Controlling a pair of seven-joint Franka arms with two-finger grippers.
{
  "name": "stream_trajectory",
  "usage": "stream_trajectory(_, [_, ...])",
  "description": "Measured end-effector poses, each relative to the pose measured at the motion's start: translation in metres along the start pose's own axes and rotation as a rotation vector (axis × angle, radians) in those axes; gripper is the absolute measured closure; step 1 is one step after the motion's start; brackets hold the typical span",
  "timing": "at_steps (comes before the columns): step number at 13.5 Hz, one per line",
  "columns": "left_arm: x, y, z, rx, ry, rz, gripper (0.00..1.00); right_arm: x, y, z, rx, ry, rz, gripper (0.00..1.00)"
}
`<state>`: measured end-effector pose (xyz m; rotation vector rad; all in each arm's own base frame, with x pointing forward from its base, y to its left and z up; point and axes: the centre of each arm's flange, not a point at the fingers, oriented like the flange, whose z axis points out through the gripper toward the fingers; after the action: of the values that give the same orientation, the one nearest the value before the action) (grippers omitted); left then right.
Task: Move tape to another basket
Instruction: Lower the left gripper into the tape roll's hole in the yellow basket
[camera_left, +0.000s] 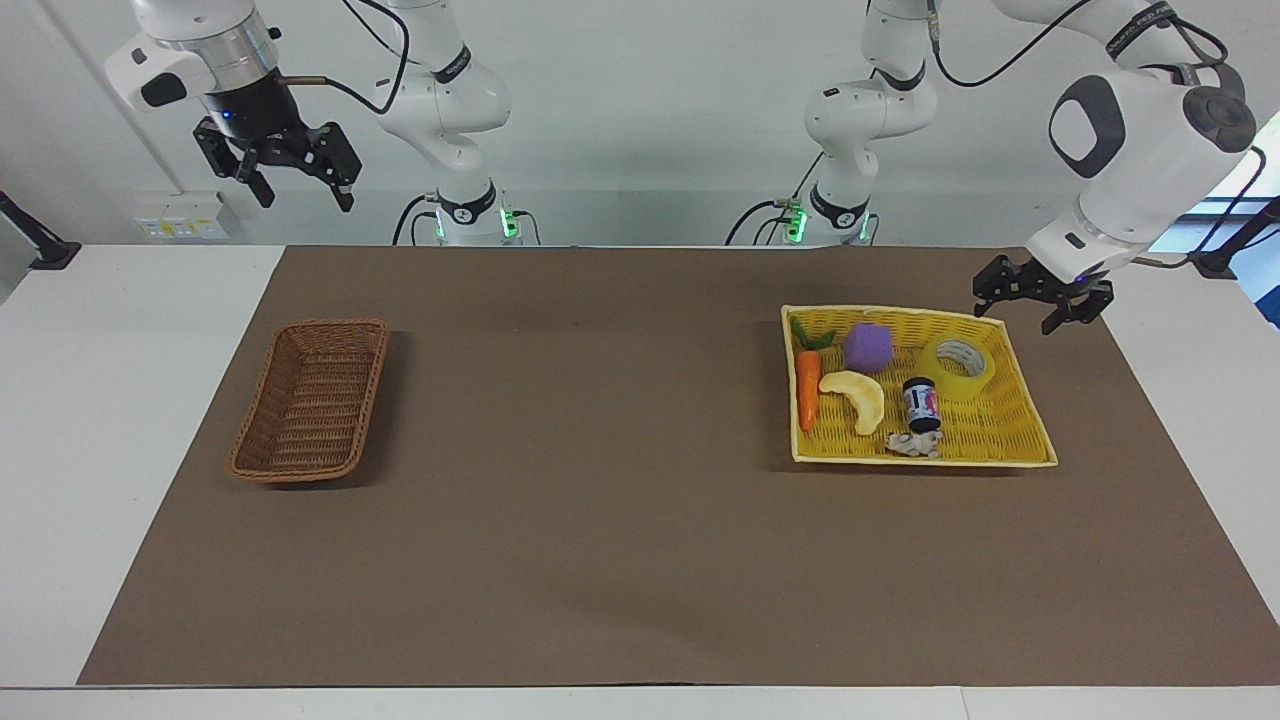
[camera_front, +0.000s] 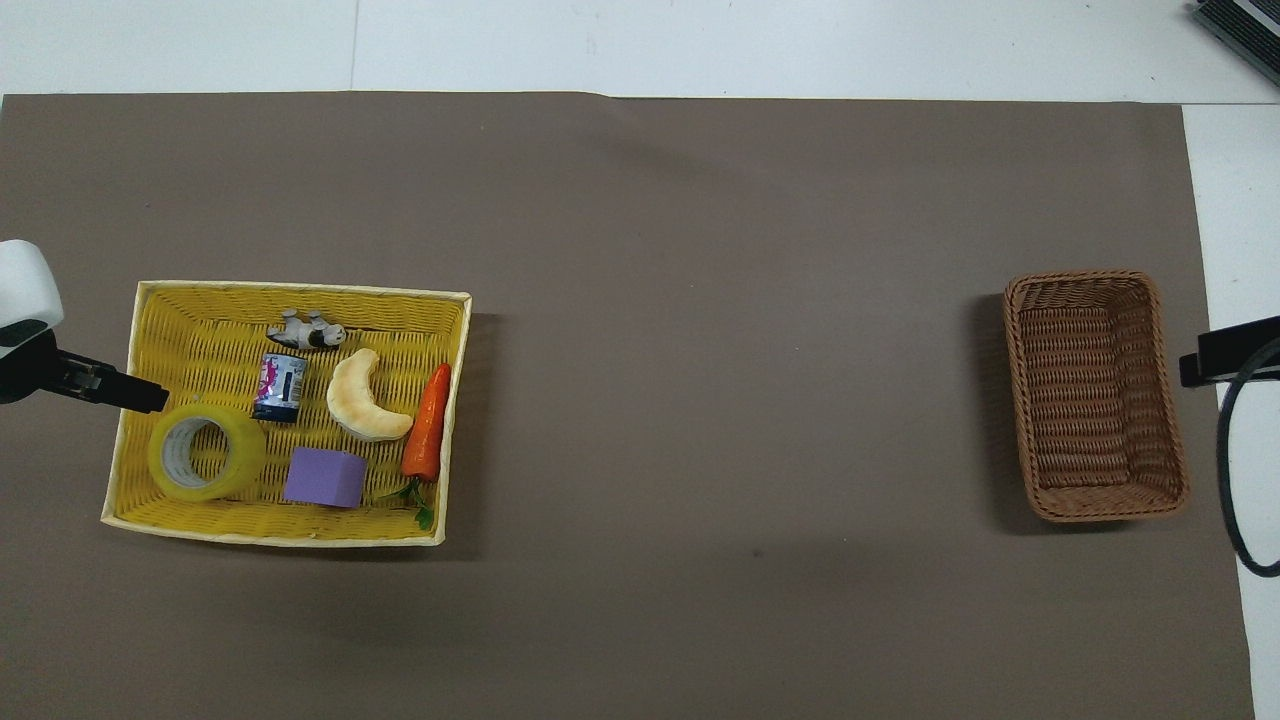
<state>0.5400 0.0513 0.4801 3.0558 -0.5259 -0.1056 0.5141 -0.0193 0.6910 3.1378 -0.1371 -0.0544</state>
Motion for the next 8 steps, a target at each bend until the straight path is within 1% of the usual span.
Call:
stream_trajectory(3, [-0.011,-0.018,0.042,0.004,0.013,-0.032,0.0,0.0,0.0,0.0,0.0,0.0,0.0,0.0])
stream_trajectory(6, [-0.019,-0.027,0.093,0.008,0.026,-0.054,0.0,0.0,0.0,0.0,0.0,0.0,0.0,0.0])
stream_trajectory(8, [-0.024,-0.028,0.112,0.005,0.022,-0.061,0.01,0.0,0.0,0.0,0.0,0.0,0.0,0.0])
